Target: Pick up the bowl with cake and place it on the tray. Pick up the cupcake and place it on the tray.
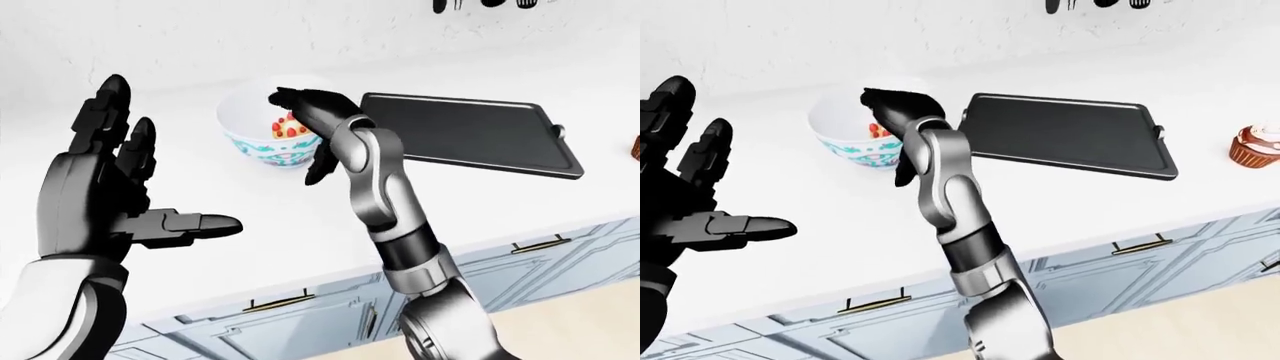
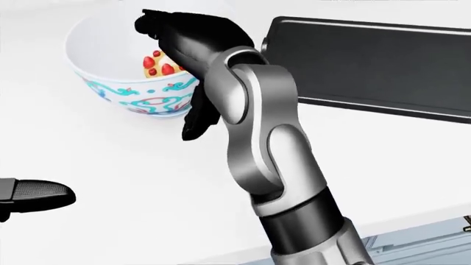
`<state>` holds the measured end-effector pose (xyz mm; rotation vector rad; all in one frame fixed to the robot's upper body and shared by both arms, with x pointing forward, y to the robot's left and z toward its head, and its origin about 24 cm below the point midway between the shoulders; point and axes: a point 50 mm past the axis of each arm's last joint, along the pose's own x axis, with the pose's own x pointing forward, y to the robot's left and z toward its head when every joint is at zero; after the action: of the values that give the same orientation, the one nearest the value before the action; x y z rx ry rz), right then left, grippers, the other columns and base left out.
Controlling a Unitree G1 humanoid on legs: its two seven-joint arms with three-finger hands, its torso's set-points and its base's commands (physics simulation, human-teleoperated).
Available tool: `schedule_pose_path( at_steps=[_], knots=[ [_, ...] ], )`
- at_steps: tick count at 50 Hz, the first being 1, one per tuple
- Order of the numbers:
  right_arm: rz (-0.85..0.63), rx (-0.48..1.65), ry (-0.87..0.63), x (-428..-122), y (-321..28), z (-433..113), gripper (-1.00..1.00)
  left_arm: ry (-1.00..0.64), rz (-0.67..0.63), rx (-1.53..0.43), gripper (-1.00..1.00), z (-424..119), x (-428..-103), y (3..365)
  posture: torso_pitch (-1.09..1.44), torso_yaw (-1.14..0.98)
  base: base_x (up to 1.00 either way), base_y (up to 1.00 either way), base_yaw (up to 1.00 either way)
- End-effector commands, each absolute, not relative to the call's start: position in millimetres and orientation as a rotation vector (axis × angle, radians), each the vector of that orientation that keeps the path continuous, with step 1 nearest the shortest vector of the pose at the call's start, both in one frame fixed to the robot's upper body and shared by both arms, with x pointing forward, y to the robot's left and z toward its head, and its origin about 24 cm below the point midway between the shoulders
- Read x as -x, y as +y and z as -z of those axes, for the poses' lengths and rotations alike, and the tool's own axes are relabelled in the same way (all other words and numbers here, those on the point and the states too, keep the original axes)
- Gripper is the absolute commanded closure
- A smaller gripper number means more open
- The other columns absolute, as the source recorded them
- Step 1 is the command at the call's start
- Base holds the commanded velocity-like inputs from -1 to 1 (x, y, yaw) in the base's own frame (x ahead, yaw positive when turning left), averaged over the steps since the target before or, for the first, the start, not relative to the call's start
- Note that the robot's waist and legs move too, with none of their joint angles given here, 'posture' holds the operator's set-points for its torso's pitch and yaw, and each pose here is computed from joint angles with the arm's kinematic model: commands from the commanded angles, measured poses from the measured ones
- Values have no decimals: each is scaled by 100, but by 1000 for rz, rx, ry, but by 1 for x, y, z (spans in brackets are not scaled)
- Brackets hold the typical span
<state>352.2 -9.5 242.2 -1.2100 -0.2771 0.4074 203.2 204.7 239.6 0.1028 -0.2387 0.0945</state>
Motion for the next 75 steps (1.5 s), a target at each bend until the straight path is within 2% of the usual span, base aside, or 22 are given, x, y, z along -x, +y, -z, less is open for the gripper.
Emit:
schedule_pose_path(
  at_steps=[1,14,16,19,21,24,27,29,30,34,46,54,75],
  knots=[
    [-397,1219,-351,-347,-2,-255,-44,-306,-105,-115,-100,-248,-200,205,0,0,0,0,0],
    [-425,1343,-332,-352,8,-216,-29,-311,-103,-114,-100,-250,-199,205,0,0,0,0,0],
    [-427,1352,-336,-353,10,-213,-15,-311,-102,-115,-100,-250,-199,205,0,0,0,0,0],
    [-426,1360,-338,-353,11,-213,24,-311,-103,-114,-100,-250,-198,205,0,0,0,0,0],
    [-423,1362,-338,-354,10,-214,40,-311,-103,-113,-100,-249,-199,205,0,0,0,0,0],
    [-419,1362,-341,-354,10,-215,49,-310,-103,-113,-100,-249,-198,205,0,0,0,0,0],
    [-416,1361,-344,-354,9,-213,66,-311,-103,-113,-100,-249,-198,205,0,0,0,0,0],
    [-416,1361,-344,-354,9,-213,66,-311,-103,-113,-100,-249,-198,205,0,0,0,0,0],
    [-401,1352,-363,-353,9,-217,81,-309,-102,-114,-100,-248,-198,205,0,0,0,0,0],
    [-384,1341,-381,-351,8,-221,100,-308,-103,-114,-100,-247,-198,205,0,0,0,0,0],
    [-319,1311,-449,-348,2,-250,100,-306,-101,-114,-100,-247,-199,205,0,0,0,0,0],
    [-261,1300,-521,-338,-2,-289,100,-311,-101,-113,-100,-250,-199,205,0,0,0,0,0],
    [-54,1259,-540,-333,-69,-368,100,-311,-101,-113,-100,-250,-199,204,0,0,0,0,0]
  ],
)
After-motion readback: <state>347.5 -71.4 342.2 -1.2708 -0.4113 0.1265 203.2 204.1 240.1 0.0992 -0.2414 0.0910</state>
